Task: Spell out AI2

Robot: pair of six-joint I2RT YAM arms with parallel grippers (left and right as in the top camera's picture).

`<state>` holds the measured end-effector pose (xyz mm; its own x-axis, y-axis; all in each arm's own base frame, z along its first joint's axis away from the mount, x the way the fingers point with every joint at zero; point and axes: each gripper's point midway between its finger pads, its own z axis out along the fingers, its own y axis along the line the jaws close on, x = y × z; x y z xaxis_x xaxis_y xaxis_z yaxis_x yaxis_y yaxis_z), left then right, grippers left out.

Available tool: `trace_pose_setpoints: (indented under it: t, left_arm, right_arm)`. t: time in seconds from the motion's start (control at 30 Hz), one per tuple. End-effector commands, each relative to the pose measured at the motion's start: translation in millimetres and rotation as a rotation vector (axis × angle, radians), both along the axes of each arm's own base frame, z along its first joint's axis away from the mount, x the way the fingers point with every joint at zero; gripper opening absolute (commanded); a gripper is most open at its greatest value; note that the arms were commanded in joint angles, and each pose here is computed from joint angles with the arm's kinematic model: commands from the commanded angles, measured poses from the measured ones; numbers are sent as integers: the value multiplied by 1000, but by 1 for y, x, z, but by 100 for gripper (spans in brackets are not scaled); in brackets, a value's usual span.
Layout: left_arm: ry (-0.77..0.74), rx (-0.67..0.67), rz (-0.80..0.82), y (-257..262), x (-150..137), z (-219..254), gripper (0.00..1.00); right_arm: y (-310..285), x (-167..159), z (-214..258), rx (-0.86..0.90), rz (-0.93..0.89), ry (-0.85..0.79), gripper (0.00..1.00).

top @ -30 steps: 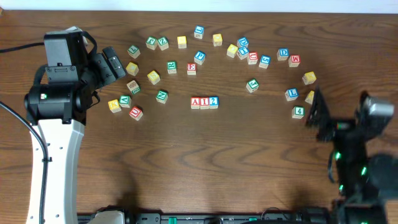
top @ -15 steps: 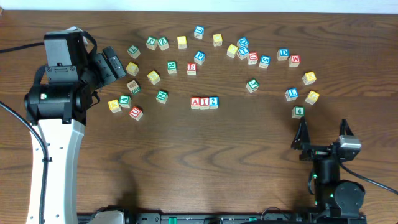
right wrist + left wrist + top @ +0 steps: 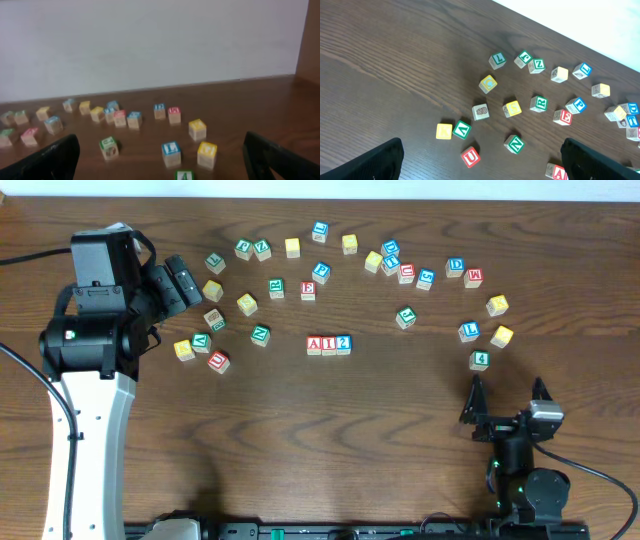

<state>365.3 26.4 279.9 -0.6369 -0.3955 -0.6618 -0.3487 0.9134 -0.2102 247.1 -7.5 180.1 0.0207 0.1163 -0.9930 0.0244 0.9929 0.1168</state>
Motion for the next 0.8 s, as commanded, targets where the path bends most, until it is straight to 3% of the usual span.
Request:
trace_pose_setpoints:
  t: [0.0, 0.77]
  left_arm:
    - [-9, 16, 6, 4, 1, 5, 99]
    - [-9, 16, 6, 4, 1, 5, 99]
  right_arm:
    - [5, -1, -18, -2, 30, 71, 99]
    - [6, 0, -26, -1, 37, 104, 99]
